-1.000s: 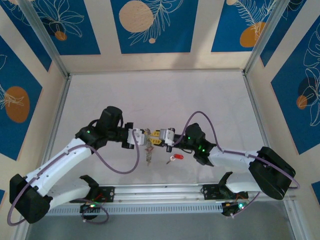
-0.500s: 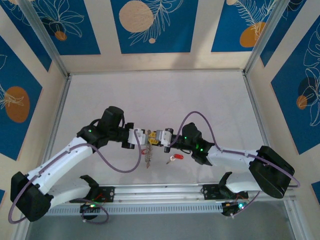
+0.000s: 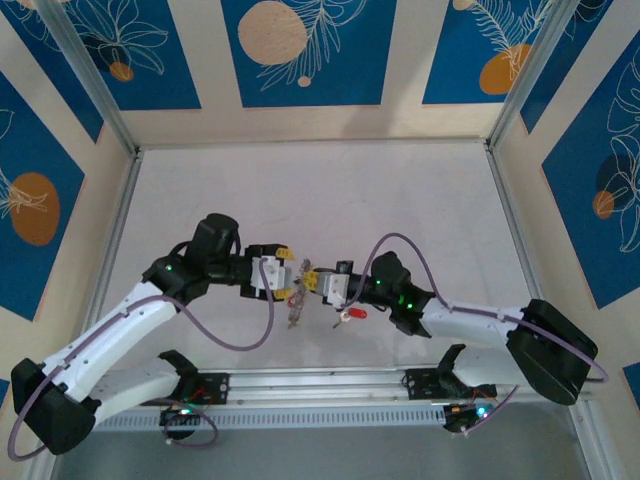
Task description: Put the keys on the keyring
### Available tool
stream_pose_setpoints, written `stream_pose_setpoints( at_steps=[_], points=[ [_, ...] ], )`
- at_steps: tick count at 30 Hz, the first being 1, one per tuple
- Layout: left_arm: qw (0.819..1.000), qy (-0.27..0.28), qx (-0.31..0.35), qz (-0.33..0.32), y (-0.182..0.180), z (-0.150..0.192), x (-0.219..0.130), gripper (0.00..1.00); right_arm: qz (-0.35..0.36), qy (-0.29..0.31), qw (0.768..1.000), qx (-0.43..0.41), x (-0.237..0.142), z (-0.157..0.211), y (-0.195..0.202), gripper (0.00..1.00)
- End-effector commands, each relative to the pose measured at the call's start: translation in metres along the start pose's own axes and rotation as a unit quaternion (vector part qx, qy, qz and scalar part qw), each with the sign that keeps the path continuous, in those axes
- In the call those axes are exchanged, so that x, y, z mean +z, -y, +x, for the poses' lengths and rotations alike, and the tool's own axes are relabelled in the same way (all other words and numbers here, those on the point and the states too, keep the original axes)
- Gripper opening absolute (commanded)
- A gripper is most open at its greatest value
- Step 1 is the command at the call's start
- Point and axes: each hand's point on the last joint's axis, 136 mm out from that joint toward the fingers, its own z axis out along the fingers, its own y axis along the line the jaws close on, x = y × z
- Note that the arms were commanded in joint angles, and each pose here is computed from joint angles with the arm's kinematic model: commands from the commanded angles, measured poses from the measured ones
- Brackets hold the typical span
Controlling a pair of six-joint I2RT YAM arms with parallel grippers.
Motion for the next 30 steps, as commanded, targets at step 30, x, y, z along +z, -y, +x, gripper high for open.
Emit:
stream_pose_setpoints(
  at_steps=[30],
  points=[
    [0.935, -0.058, -0.342, 0.067, 0.037, -0.005, 0.139, 0.49, 0.363, -0.207, 0.871, 0.259, -0.173, 0.100, 0.175, 0.00]
  ],
)
